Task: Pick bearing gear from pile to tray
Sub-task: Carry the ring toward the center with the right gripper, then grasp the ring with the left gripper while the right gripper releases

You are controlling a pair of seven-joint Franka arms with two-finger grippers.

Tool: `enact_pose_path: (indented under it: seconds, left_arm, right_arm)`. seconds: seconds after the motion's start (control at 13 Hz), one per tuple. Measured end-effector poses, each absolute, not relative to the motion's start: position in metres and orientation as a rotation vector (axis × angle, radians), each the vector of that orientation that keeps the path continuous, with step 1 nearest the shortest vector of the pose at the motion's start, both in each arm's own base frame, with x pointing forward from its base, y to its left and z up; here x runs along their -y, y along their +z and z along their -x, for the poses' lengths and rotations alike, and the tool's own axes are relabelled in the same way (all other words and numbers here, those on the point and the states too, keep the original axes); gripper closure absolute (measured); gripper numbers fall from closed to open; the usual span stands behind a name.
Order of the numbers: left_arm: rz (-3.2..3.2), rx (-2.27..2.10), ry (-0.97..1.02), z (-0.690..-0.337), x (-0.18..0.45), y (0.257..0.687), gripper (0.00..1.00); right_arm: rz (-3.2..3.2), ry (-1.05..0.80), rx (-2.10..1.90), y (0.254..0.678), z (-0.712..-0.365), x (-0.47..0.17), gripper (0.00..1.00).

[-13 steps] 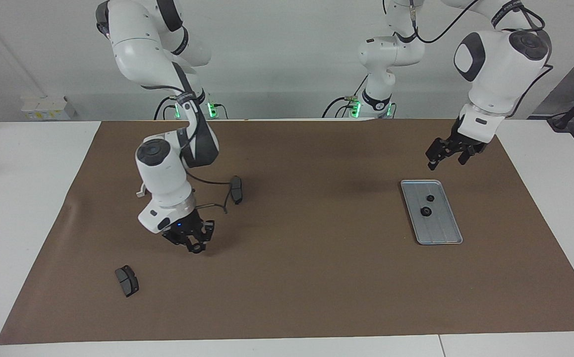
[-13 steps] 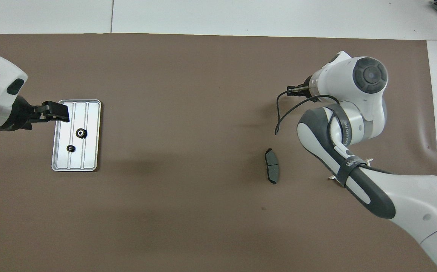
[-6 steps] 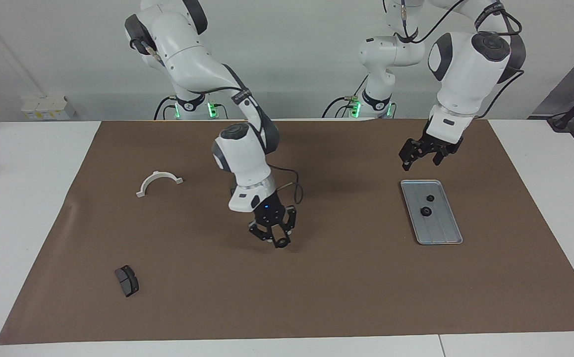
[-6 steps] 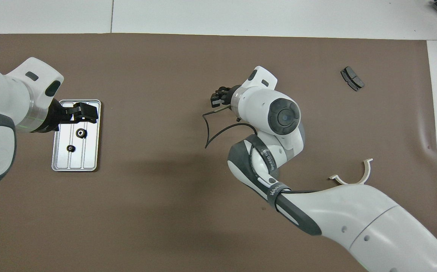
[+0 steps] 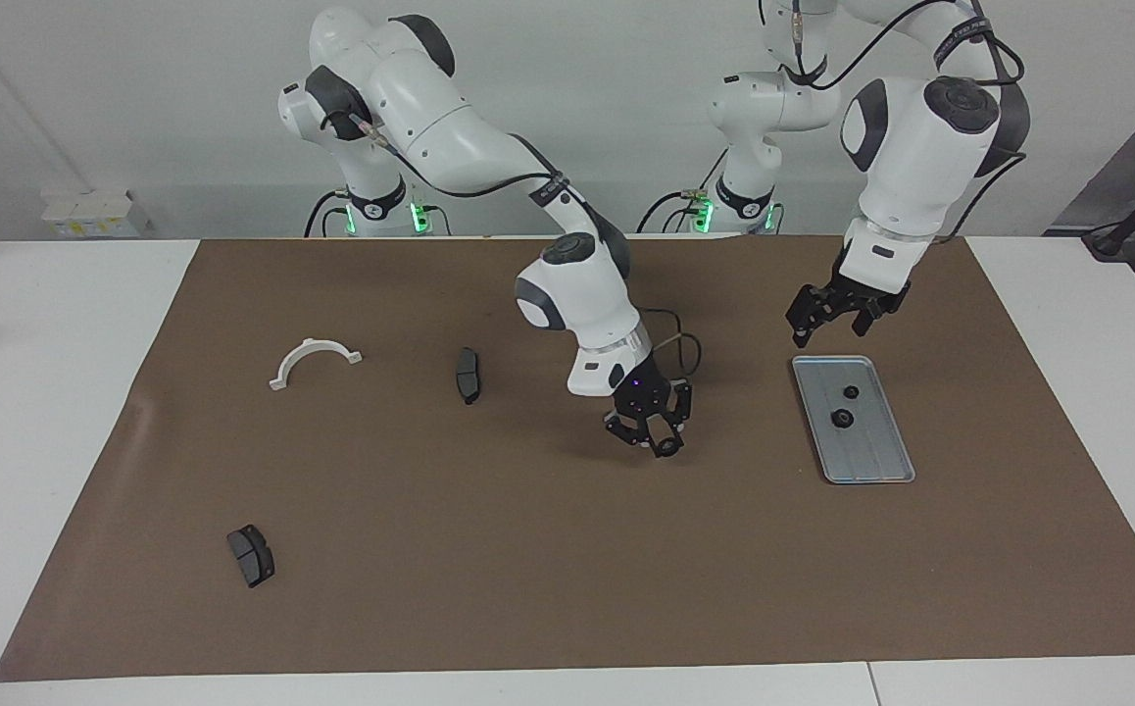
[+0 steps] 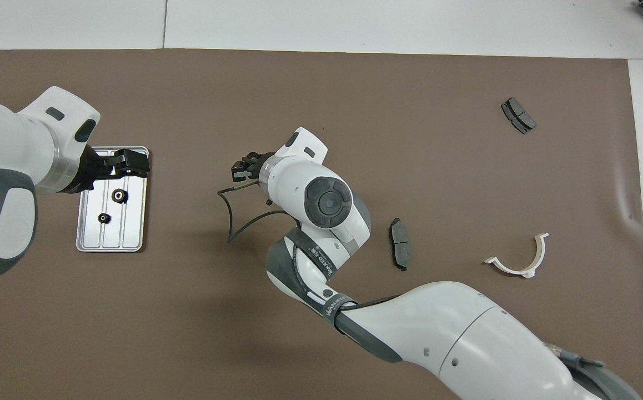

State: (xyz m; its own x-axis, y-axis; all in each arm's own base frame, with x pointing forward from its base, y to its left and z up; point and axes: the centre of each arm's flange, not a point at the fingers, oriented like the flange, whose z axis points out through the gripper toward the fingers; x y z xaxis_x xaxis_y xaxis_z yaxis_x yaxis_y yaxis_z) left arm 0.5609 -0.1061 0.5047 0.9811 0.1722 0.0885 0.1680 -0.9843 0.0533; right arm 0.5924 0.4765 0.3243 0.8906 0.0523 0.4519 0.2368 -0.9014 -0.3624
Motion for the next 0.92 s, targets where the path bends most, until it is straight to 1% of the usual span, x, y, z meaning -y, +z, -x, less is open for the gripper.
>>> enact_pose_path:
  seconds: [0.08,0.15,0.31,0.38,0.46,0.62,0.77,0.92]
  left_arm:
    - [-3.074,-0.281,0.154,-0.564,0.111,0.495,0.0]
    - [-3.069,-0.288,0.163,-0.567,0.115,0.486,0.0]
    - [-3.056,-0.306,0.187,-0.576,0.118,0.472,0.0]
    - [-3.046,-0.324,0.206,-0.581,0.119,0.466,0.0]
    - [-3.036,-0.345,0.222,-0.585,0.12,0.46,0.0]
    - [-3.008,-0.42,0.238,-0.592,0.135,0.44,0.0]
    - [-3.0,-0.492,0.233,-0.598,0.169,0.41,0.0]
    - [-3.02,-0.561,0.217,-0.604,0.207,0.379,0.0]
  right_arm:
    - [2.635,-0.601,0.169,0.325,-0.588,-0.483,0.6]
    - [2.632,-0.595,0.144,0.327,-0.587,-0.485,0.6]
    - [2.644,-0.587,0.126,0.327,-0.591,-0.481,0.44]
    - [2.655,-0.585,0.121,0.326,-0.594,-0.478,0.44]
    - [2.675,-0.58,0.112,0.326,-0.6,-0.472,0.41]
    - [2.727,-0.563,0.075,0.334,-0.618,-0.453,0.41]
    - [2.776,-0.557,0.035,0.365,-0.642,-0.422,0.41]
    - [2.826,-0.549,0.025,0.412,-0.653,-0.39,0.41]
